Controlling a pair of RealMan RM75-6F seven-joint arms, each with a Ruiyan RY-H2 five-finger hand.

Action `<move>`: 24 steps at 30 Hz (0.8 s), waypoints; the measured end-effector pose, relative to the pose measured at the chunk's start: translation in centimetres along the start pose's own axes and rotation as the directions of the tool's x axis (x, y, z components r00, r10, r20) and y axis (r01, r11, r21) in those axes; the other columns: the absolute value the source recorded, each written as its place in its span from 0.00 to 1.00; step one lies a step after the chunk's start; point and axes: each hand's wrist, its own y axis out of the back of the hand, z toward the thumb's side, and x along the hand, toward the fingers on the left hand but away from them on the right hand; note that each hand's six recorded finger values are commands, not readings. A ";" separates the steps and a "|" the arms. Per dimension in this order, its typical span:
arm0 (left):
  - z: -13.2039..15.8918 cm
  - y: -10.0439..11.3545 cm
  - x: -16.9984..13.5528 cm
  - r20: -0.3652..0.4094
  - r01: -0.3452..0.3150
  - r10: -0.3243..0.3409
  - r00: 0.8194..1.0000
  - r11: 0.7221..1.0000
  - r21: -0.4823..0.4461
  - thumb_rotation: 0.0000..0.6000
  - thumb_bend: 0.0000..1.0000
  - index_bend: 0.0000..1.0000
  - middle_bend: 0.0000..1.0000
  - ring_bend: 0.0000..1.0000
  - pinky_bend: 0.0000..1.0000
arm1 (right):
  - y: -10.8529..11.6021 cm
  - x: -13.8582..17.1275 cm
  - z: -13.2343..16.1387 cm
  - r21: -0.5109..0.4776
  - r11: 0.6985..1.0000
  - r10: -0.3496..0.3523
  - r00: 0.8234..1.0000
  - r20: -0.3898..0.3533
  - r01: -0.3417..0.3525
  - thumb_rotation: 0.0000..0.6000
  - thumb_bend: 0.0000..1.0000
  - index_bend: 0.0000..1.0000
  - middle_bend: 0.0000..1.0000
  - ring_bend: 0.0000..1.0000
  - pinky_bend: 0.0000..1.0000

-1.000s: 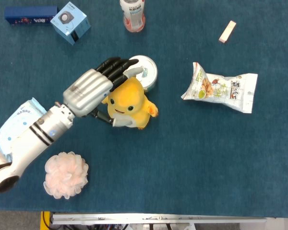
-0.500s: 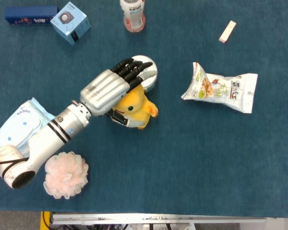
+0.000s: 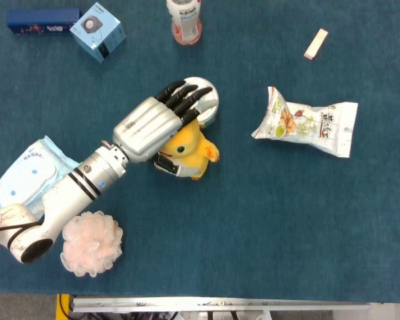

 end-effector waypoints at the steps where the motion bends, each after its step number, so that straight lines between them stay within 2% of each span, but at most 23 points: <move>1: 0.0 0.3 0.0 -0.002 -0.010 0.010 1.000 1.000 -0.008 0.44 0.08 0.00 0.00 0.00 0.00 | 0.0 0.0 0.0 0.000 1.000 -0.001 1.000 0.000 0.001 1.00 0.12 0.14 0.23 0.16 0.20; 7: 0.4 1.0 0.0 0.001 -0.021 0.021 1.000 0.998 -0.054 0.44 0.08 0.00 0.00 0.00 0.00 | 0.1 0.1 -0.1 -0.002 1.000 -0.004 1.000 0.001 0.004 1.00 0.12 0.14 0.23 0.16 0.20; 15: 1.4 -0.5 0.6 0.027 0.023 -0.022 0.999 0.999 -0.038 0.44 0.08 0.00 0.00 0.00 0.00 | 0.0 0.3 -0.3 -0.002 1.000 -0.003 1.000 0.008 0.003 1.00 0.12 0.14 0.23 0.16 0.20; 20: 0.7 -1.4 1.0 0.002 0.047 -0.047 0.999 0.998 -0.036 0.44 0.08 0.00 0.00 0.00 0.00 | 0.0 0.5 -0.5 -0.003 1.000 -0.005 1.000 0.015 0.005 1.00 0.12 0.14 0.23 0.16 0.20; 24: -0.3 -1.3 1.2 -0.029 0.044 -0.046 0.999 0.998 -0.044 0.44 0.08 0.00 0.00 0.00 0.00 | 0.0 0.5 -0.6 -0.003 1.000 -0.004 1.000 0.017 0.004 1.00 0.12 0.14 0.23 0.16 0.20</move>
